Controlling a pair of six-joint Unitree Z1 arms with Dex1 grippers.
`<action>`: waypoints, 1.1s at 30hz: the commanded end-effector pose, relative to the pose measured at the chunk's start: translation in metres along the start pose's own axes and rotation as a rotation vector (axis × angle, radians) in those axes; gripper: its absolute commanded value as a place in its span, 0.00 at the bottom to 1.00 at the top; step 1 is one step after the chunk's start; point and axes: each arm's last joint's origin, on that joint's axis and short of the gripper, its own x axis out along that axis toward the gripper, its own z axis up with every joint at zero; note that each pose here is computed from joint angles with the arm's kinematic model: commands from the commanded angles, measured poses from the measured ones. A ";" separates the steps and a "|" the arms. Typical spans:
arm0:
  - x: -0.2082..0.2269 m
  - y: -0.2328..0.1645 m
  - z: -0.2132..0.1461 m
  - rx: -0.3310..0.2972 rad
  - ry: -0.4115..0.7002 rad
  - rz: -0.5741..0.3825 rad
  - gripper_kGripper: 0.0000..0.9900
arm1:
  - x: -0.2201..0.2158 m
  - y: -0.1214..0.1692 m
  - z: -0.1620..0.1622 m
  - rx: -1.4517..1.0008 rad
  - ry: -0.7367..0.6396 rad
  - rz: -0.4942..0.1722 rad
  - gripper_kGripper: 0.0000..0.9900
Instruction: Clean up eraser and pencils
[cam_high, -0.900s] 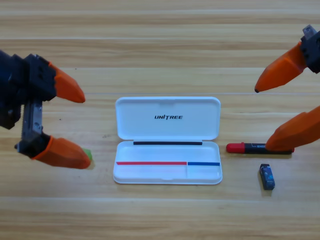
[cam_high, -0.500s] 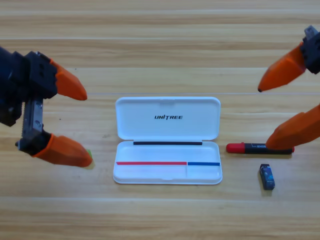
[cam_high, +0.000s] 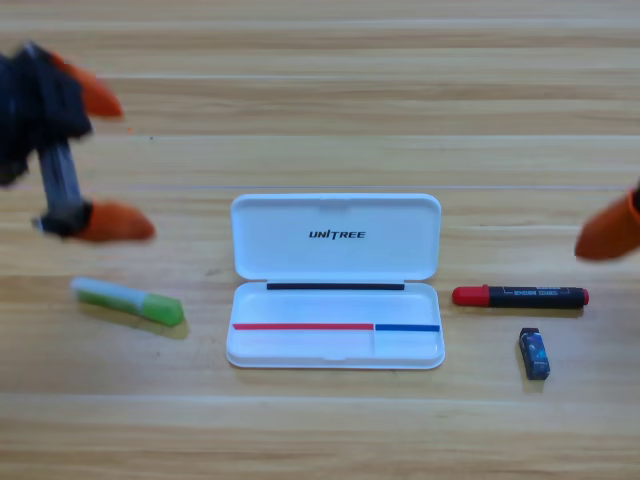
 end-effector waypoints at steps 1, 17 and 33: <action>0.003 -0.002 0.000 0.072 0.033 0.037 1.00 | 0.059 -0.009 -0.015 0.166 0.204 -0.031 1.00; 0.071 0.059 -0.041 0.495 0.231 -0.239 0.99 | 0.179 -0.012 0.003 0.551 0.432 -0.065 0.96; 0.148 0.118 -0.091 0.510 0.283 -0.644 1.00 | 0.211 -0.010 -0.006 0.617 0.516 -0.071 0.84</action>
